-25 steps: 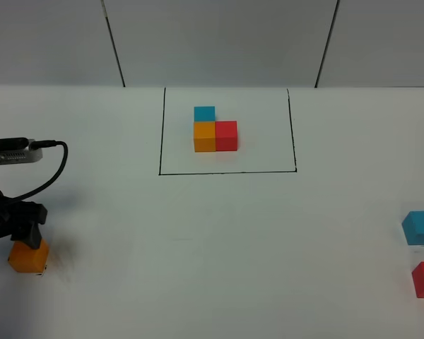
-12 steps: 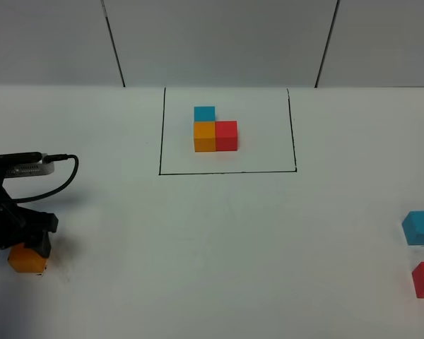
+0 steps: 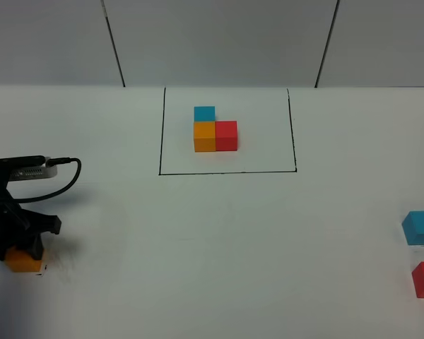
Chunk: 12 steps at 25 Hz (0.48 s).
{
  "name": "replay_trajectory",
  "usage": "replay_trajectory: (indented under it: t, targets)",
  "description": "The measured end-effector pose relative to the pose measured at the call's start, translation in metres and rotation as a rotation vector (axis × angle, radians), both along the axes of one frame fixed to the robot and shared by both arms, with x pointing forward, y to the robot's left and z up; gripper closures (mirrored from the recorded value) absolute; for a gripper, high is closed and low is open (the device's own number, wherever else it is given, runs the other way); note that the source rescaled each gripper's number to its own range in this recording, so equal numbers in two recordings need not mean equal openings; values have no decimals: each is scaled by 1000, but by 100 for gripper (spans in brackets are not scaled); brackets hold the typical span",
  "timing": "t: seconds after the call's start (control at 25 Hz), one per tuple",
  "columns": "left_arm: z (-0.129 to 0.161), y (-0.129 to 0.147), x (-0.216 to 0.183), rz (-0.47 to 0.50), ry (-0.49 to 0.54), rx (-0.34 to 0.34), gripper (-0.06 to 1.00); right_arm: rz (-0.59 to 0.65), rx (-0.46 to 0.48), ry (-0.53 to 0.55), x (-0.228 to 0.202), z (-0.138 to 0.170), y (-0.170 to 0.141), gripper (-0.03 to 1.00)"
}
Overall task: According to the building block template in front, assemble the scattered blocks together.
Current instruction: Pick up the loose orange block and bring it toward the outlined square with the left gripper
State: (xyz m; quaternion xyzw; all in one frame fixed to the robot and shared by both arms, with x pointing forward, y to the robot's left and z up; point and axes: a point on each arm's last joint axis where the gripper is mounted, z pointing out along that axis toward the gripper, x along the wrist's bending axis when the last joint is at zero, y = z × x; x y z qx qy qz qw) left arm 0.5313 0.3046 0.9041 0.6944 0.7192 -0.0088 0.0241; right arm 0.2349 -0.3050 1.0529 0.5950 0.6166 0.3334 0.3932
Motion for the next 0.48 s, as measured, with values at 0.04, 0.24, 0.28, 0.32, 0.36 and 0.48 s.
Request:
replay_trajectory:
  t: [0.04,0.24,0.28,0.32,0.36,0.48]
  targets:
    - [0,0,0,0,-5,0,94,0,0,0,0,0,0,96]
    - [1,-1,4,-96,-31,7,94,0,1,0,0,0,0,96]
    - [3,-4,6,-139,-35,8,94,0,1,0,0,0,0,96]
    - [6,-9,8,-185,-38,8,94,0,1,0,0,0,0,96]
    - [9,-16,12,-242,-46,7,94,0,1,0,0,0,0,96]
    - [25,-48,21,-426,-57,-9,94,0,0,0,0,0,0,96]
